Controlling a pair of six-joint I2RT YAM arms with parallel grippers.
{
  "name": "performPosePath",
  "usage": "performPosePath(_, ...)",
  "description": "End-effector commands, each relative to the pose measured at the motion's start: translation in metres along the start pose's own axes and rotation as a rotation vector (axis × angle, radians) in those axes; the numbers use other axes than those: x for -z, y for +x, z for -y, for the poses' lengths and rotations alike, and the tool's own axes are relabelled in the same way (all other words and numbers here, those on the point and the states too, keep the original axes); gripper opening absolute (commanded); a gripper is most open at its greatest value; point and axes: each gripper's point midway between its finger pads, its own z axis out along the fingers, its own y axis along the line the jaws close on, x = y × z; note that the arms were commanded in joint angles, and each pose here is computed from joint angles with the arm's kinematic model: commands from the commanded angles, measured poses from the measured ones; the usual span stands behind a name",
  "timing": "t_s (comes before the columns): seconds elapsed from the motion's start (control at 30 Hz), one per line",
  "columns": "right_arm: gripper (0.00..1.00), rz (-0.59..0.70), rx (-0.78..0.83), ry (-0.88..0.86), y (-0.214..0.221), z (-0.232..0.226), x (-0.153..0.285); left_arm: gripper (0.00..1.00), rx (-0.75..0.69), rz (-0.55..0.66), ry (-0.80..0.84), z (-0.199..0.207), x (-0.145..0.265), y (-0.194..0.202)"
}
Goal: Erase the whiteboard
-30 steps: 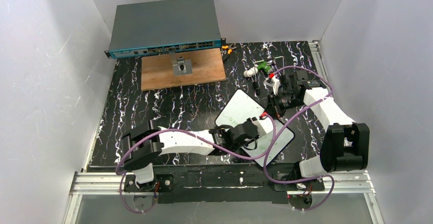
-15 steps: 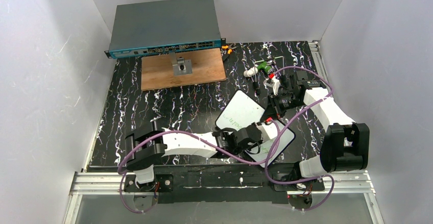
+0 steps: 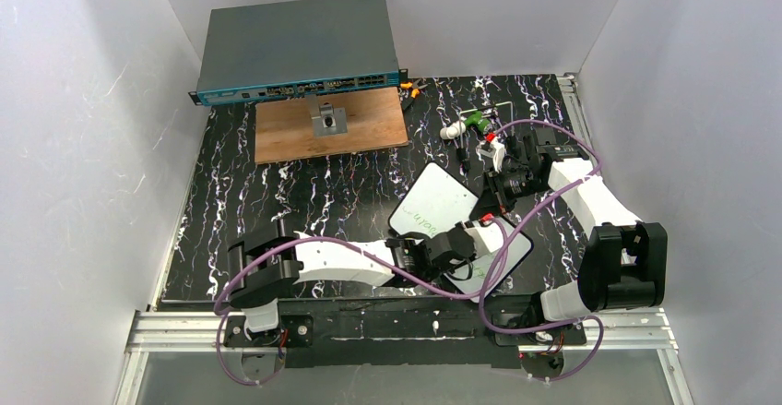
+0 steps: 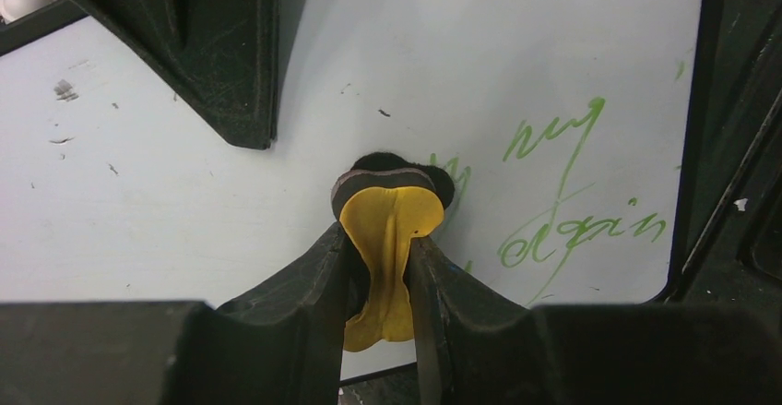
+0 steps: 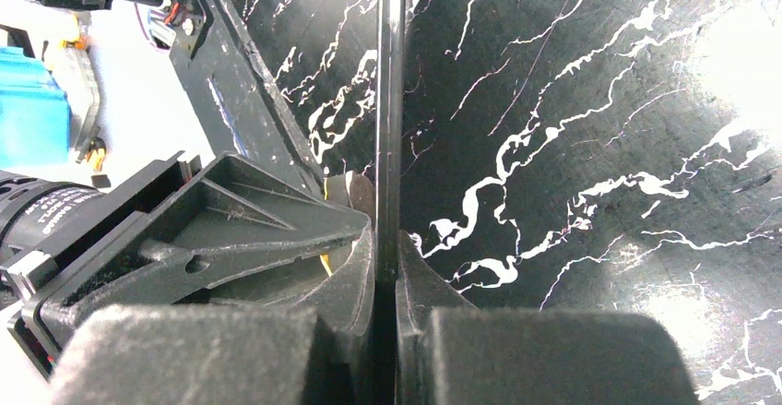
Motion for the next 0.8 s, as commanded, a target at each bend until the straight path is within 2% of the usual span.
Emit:
performPosePath(0.0, 0.01, 0.067, 0.150, -0.009, -0.022, -0.005, 0.004, 0.00, 0.021, -0.048, -0.114, -0.038, 0.006, 0.014)
performPosePath(0.3, 0.01, 0.069, 0.152, -0.007, -0.023, -0.005, 0.005, 0.00, 0.059, -0.035, -0.077, -0.032, 0.007, 0.009)
performPosePath(0.6, 0.01, 0.069, 0.149, -0.009, -0.023, -0.004, 0.004, 0.00, 0.062, 0.055, 0.067, 0.012, 0.016, -0.009)
performPosePath(0.77, 0.01, 0.065, 0.146, -0.009, -0.022, -0.004, 0.004, 0.00, 0.077, 0.065, 0.024, 0.004, 0.016, -0.010)
